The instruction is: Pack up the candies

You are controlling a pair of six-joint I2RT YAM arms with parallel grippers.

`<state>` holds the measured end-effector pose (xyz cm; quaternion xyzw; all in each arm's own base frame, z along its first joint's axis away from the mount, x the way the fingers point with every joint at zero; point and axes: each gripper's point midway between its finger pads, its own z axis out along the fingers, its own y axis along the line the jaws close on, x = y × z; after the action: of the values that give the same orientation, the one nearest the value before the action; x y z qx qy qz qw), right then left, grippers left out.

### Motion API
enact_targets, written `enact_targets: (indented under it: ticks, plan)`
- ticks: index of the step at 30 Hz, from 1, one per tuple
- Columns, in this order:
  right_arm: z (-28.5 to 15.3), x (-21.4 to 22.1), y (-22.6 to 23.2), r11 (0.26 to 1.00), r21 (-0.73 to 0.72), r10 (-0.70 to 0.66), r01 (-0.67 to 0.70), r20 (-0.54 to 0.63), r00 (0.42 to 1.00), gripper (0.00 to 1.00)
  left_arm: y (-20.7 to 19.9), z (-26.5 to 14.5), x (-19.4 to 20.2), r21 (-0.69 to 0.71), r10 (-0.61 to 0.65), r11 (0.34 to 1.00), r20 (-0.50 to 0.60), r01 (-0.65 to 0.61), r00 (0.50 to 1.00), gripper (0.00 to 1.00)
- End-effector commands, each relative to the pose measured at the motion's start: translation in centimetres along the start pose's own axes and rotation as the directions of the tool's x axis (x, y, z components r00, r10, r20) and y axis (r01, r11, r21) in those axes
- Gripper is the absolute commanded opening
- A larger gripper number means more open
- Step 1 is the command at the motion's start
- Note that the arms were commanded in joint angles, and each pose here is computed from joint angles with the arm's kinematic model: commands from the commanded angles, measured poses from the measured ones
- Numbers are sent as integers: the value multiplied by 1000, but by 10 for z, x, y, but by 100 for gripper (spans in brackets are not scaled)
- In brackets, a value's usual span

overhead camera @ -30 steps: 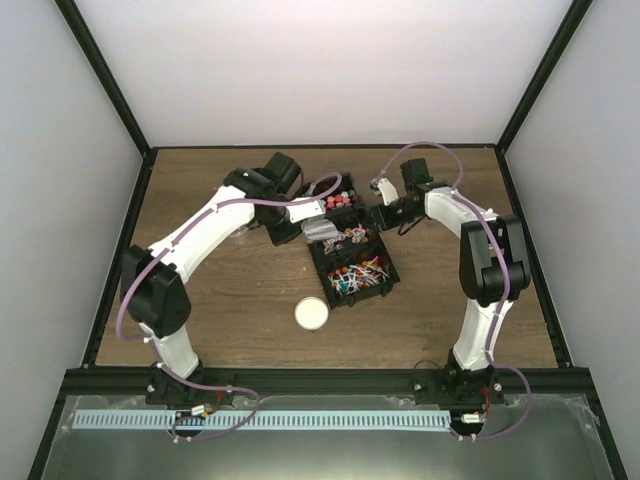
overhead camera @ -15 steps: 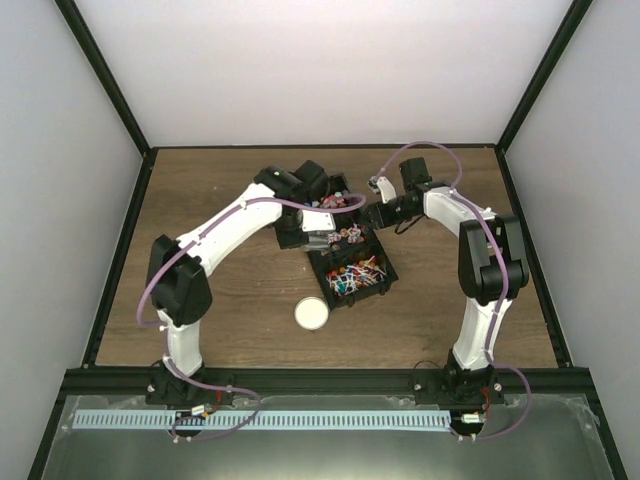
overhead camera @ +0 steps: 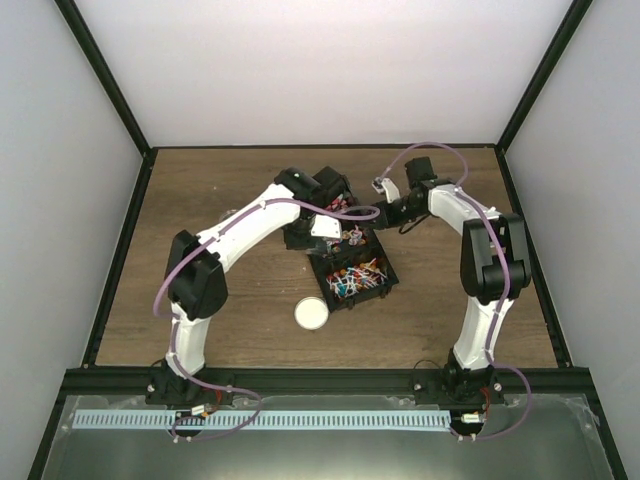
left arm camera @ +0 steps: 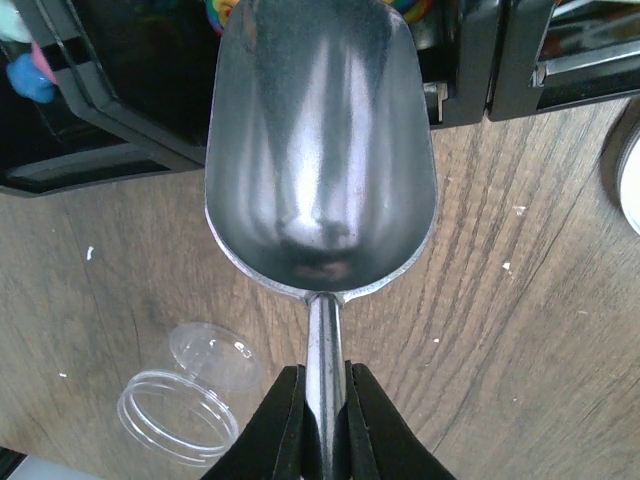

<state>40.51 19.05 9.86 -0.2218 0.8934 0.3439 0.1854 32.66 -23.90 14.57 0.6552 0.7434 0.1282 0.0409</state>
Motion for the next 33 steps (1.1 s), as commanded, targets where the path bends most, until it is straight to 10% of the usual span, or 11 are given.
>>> enact_targets:
  ticks: [1, 8, 33]
  plan:
    - [-23, -15, 22, 992, -125, 5, -1, 31, 1000, 56, -1, 8, -1, 12, 46, 999, -40, -46, 998, 4]
    - [-23, 11, 24, 987, -159, 25, -31, -41, 999, 34, -7, 11, -13, 33, 75, 997, -14, -74, 997, 4]
    - [-2, 33, 39, 963, -238, 113, -128, -74, 991, 19, -15, 69, -94, 192, -142, 977, 283, 89, 949, 4]
